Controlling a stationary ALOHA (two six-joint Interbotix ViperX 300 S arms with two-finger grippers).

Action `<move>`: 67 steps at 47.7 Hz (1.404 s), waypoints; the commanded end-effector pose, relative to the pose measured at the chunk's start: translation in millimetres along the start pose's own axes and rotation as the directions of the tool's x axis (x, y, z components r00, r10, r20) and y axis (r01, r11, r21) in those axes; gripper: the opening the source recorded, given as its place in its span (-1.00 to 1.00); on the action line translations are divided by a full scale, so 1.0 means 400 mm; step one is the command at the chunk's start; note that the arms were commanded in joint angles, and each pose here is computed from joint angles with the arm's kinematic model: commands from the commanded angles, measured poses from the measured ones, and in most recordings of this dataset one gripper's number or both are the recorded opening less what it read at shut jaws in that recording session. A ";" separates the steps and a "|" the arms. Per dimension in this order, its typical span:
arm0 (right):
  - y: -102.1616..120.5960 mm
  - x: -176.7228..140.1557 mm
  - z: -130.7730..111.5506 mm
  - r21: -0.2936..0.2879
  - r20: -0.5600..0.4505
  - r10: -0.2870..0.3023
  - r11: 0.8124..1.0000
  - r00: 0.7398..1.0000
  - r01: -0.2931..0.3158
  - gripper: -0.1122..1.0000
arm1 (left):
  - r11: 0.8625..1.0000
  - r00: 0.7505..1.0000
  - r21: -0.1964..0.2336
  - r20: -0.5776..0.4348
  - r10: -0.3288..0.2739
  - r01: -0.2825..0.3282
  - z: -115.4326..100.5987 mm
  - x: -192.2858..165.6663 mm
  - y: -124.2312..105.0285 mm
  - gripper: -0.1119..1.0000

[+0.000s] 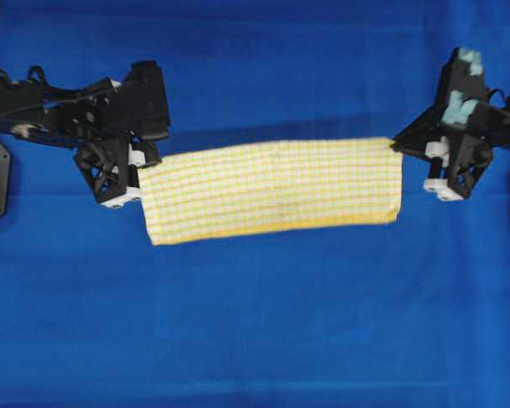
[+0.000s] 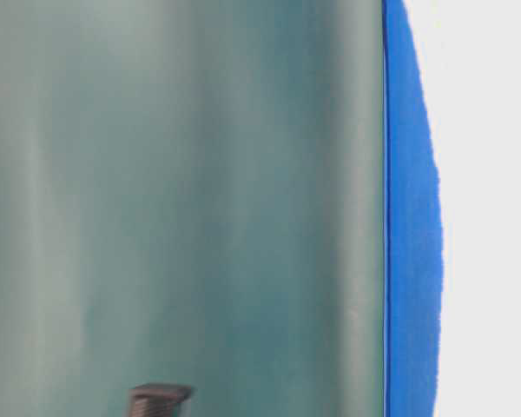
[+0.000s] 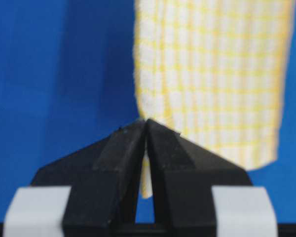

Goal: Fold the yellow towel.
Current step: 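Grasp both ends of the folded strip and lift it, then swing the strip vertical, left gripper down, right gripper up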

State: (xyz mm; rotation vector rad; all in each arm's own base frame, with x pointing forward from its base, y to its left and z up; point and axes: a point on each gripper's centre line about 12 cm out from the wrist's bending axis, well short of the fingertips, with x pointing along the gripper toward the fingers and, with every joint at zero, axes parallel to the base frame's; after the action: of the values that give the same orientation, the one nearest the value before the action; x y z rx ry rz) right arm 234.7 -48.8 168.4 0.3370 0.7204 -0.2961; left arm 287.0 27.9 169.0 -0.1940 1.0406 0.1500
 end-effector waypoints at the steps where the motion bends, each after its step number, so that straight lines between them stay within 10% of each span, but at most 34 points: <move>1: 0.008 -0.025 0.034 -0.005 0.054 0.013 1.000 0.998 -0.013 -0.71 | 1.000 0.998 0.013 0.067 -0.017 0.016 0.030 -0.040 -0.016 -0.78; 19: -0.016 -0.010 0.059 -0.004 0.076 -0.023 1.000 0.997 0.023 -0.71 | 0.992 0.970 0.048 0.207 -0.125 0.118 0.050 -0.063 -0.117 -0.78; 40: -0.154 0.054 0.191 0.015 0.161 -0.181 0.983 0.970 0.181 -0.71 | 0.935 0.844 0.212 0.407 -0.349 0.285 0.112 -0.083 -0.321 -0.78; 67: -0.224 0.127 0.343 -0.019 0.214 -0.235 0.970 0.948 0.244 -0.71 | 0.921 0.800 0.242 0.458 -0.386 0.306 0.344 0.028 -0.480 -0.78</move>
State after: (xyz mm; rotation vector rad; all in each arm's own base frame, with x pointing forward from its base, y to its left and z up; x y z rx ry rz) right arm 316.8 -176.8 197.7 0.1782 0.6032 -0.5056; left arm 436.8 -112.4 221.4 -0.1860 0.5424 -0.1794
